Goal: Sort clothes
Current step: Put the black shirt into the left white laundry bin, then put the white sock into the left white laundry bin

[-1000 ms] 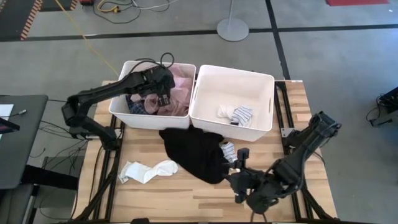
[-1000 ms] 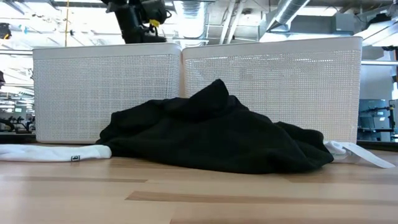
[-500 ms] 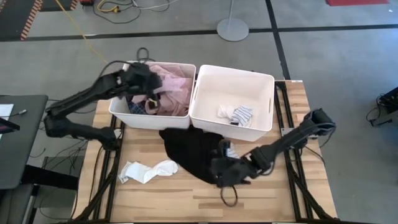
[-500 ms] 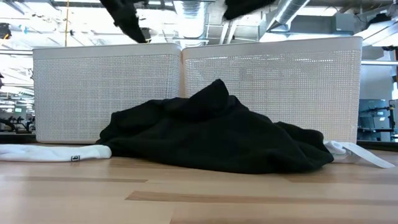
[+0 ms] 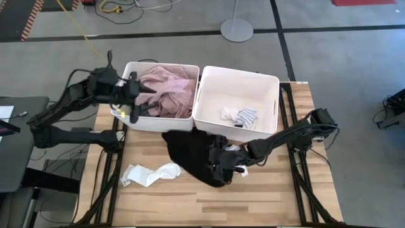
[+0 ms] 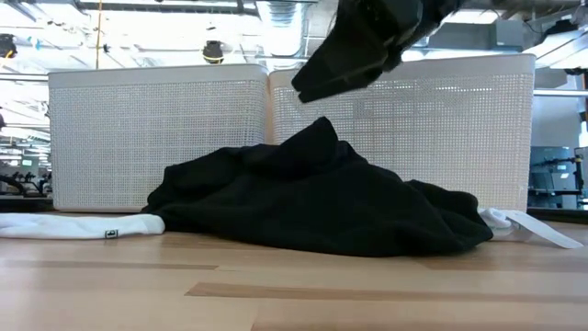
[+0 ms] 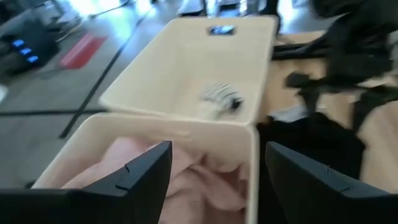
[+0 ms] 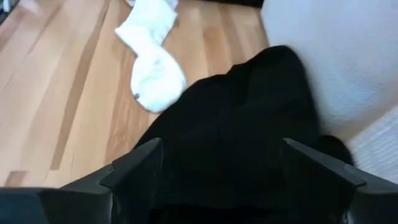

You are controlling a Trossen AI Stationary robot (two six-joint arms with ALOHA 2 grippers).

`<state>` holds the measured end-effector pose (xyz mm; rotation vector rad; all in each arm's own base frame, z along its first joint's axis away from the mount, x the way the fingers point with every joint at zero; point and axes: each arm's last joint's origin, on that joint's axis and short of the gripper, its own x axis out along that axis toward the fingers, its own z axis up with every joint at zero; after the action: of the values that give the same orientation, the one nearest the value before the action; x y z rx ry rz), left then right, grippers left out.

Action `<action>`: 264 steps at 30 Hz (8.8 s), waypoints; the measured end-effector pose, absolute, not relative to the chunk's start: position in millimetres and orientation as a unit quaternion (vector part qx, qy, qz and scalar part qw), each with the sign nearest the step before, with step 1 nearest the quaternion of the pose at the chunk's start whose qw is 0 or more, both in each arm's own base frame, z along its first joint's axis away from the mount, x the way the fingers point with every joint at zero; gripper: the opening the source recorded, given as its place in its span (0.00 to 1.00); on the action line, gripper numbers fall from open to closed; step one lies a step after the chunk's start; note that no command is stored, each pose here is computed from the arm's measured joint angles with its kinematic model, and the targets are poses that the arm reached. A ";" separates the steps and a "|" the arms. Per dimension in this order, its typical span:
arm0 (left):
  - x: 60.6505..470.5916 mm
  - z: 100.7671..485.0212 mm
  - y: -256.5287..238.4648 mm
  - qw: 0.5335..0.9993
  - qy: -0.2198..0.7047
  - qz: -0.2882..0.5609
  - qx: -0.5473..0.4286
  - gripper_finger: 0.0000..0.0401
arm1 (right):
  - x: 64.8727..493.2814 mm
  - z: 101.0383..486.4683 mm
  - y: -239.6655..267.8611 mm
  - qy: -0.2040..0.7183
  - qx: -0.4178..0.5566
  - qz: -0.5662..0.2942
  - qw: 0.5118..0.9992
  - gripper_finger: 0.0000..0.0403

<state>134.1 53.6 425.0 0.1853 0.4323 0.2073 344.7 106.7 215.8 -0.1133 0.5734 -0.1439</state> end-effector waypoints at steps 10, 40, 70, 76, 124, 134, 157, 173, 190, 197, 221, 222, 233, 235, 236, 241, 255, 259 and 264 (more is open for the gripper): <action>130.4 428.9 25.5 0.979 0.185 -0.001 0.088 0.63 | 360.2 157.4 111.3 0.347 -0.071 -0.053 0.934 0.84; 132.5 413.4 -22.8 0.957 0.260 -0.121 0.047 0.63 | 376.8 143.3 109.6 0.364 -0.130 -0.073 0.919 0.09; 140.7 339.5 -62.3 0.918 0.359 -0.165 0.040 0.63 | 364.1 454.0 27.5 -0.009 -0.340 -0.098 0.935 0.09; 140.8 324.6 -68.0 0.911 0.376 -0.167 0.023 0.63 | 361.7 472.2 -5.3 -0.084 -0.342 -0.094 0.931 0.09; 154.4 295.7 -94.7 0.919 0.374 -0.115 -0.051 0.63 | 491.9 249.2 -238.5 0.093 -0.076 -0.079 0.990 0.12; 170.6 269.9 -105.8 0.886 0.453 -0.088 -0.033 0.63 | 477.1 314.5 -201.8 0.089 -0.116 -0.050 0.988 0.57; 222.9 160.5 -142.7 0.785 0.619 -0.002 0.039 0.63 | 334.4 480.4 -81.7 0.136 -0.169 -0.026 0.976 0.81; 256.0 148.2 -136.9 0.784 0.612 -0.063 0.082 0.04 | 262.1 466.4 0.6 0.378 -0.110 -0.013 0.919 0.80; 310.7 287.5 -99.1 0.881 0.406 -0.053 0.236 0.01 | 208.9 451.2 79.6 0.451 -0.060 -0.056 0.889 0.80; 305.2 370.3 -78.1 0.915 0.281 -0.017 0.290 0.00 | 209.4 425.3 104.7 0.408 -0.072 -0.060 0.908 0.80; 307.2 480.6 -33.6 0.949 0.027 0.072 0.307 0.00 | 290.0 384.1 83.2 0.108 -0.154 -0.123 0.975 0.80; 307.8 480.2 -33.1 0.949 0.028 0.073 0.307 0.00 | 293.8 384.4 82.3 0.099 -0.157 -0.125 0.975 0.80; 317.5 474.2 -31.6 0.950 0.031 0.066 0.305 0.00 | 325.6 373.3 66.1 0.079 -0.192 -0.225 0.952 0.76; 317.5 474.0 -31.6 0.951 0.031 0.065 0.301 0.00 | 325.2 374.0 65.5 0.084 -0.210 -0.255 0.940 0.70; 317.3 474.1 -31.4 0.951 0.031 0.066 0.300 0.00 | 324.9 374.8 65.3 0.084 -0.216 -0.263 0.936 0.66; 317.2 472.0 -31.1 0.948 0.044 0.068 0.308 0.00 | 322.5 376.8 63.9 0.101 -0.260 -0.290 0.916 0.27; 304.3 465.5 11.7 0.941 0.132 0.144 0.276 0.24 | 280.3 407.4 16.8 0.134 -0.266 -0.369 0.880 0.00; 296.2 465.9 21.8 0.948 0.143 0.134 0.251 0.40 | 260.2 415.3 -9.4 0.145 -0.241 -0.397 0.874 0.00; 292.5 459.6 26.0 0.956 0.169 0.095 0.219 0.55 | 241.8 411.7 -47.0 0.172 -0.184 -0.397 0.883 0.00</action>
<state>292.5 26.0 459.6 0.4438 0.3421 0.1937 241.8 -47.0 411.7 -0.3829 0.3585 -0.8268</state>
